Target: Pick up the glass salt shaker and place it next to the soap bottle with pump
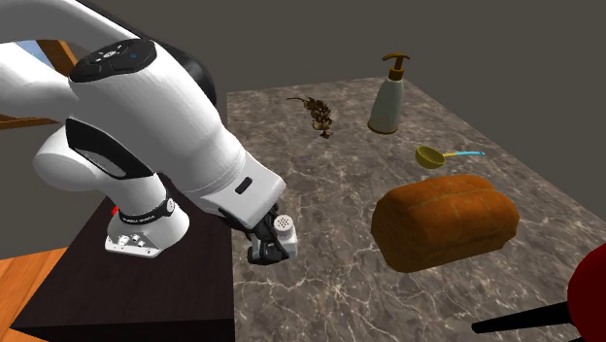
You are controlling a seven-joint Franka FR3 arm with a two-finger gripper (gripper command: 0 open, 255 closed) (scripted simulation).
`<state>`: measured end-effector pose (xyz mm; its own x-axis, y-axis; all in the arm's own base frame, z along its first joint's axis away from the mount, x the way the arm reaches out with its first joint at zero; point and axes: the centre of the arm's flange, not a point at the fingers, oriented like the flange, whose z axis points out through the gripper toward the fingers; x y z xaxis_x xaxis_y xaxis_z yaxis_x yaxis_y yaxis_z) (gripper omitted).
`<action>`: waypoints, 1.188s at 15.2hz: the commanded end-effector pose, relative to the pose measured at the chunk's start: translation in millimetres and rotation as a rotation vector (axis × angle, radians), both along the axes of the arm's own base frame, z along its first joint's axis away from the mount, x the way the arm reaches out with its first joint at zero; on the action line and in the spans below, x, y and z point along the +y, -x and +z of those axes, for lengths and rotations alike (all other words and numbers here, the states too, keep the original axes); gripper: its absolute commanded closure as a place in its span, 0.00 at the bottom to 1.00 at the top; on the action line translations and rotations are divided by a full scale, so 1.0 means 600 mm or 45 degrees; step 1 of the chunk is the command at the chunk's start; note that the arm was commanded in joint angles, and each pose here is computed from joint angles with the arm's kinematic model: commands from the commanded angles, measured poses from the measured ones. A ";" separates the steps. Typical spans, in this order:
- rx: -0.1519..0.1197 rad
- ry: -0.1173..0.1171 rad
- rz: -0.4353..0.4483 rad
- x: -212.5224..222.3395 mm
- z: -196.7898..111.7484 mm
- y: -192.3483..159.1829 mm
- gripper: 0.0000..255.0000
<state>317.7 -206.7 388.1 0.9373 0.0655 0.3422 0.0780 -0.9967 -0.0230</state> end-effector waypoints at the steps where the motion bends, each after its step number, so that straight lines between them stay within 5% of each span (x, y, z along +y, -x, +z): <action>1: 0.001 0.000 0.000 -0.001 0.016 0.000 1.00; 18: 0.001 0.000 0.000 -0.001 0.165 0.000 1.00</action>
<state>317.6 -208.0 480.7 0.9375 0.0654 0.3418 0.0780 -0.9967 -0.0232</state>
